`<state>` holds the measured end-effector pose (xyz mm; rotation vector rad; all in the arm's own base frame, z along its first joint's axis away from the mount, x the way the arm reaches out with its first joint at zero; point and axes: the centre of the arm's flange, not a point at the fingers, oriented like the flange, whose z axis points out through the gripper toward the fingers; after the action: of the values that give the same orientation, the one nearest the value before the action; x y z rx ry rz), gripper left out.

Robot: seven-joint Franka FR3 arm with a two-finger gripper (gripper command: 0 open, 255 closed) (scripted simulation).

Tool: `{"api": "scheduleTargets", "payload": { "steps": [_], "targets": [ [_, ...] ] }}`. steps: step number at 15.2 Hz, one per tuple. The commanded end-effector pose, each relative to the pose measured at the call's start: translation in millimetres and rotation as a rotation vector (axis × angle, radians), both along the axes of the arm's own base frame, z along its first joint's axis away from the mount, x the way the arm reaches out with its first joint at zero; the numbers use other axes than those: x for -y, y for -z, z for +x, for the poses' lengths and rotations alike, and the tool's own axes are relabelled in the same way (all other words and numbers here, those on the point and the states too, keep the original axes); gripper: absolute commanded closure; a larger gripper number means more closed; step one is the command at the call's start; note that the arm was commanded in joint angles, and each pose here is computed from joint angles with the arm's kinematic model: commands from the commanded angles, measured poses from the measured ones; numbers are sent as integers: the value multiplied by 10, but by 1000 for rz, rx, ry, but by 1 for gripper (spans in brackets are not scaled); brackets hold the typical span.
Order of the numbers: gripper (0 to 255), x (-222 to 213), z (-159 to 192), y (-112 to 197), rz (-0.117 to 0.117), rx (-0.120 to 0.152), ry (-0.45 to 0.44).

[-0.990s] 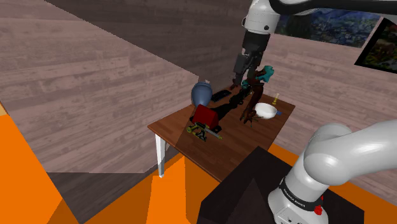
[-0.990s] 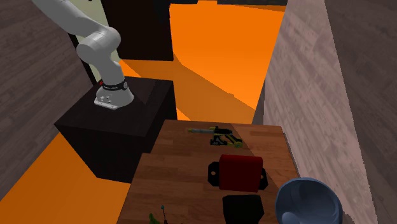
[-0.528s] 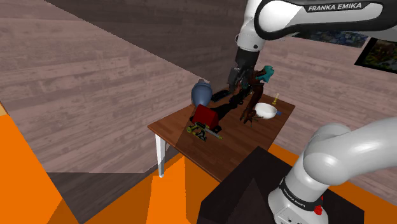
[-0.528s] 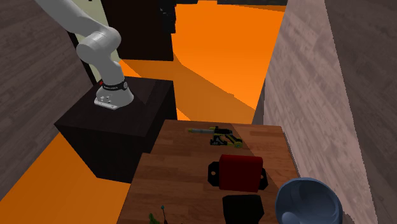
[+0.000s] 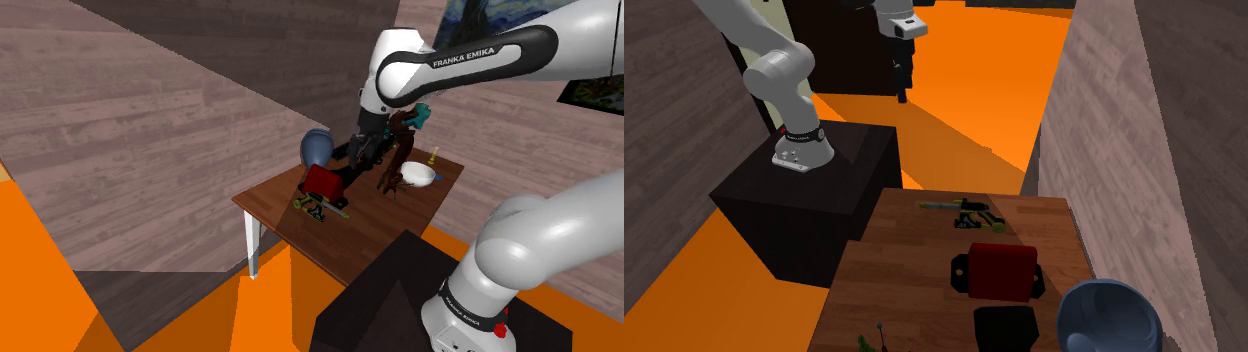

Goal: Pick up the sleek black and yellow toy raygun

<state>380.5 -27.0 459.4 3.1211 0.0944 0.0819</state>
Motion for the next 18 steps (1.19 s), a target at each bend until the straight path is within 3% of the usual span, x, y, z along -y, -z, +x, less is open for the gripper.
{"api": "scheduleTargets", "payload": {
  "steps": [1, 18],
  "targets": [
    [0, 100, 117, 242, 3, 5, 0],
    [0, 846, 1011, 2159, 29, 31, 7]
  ]
}}
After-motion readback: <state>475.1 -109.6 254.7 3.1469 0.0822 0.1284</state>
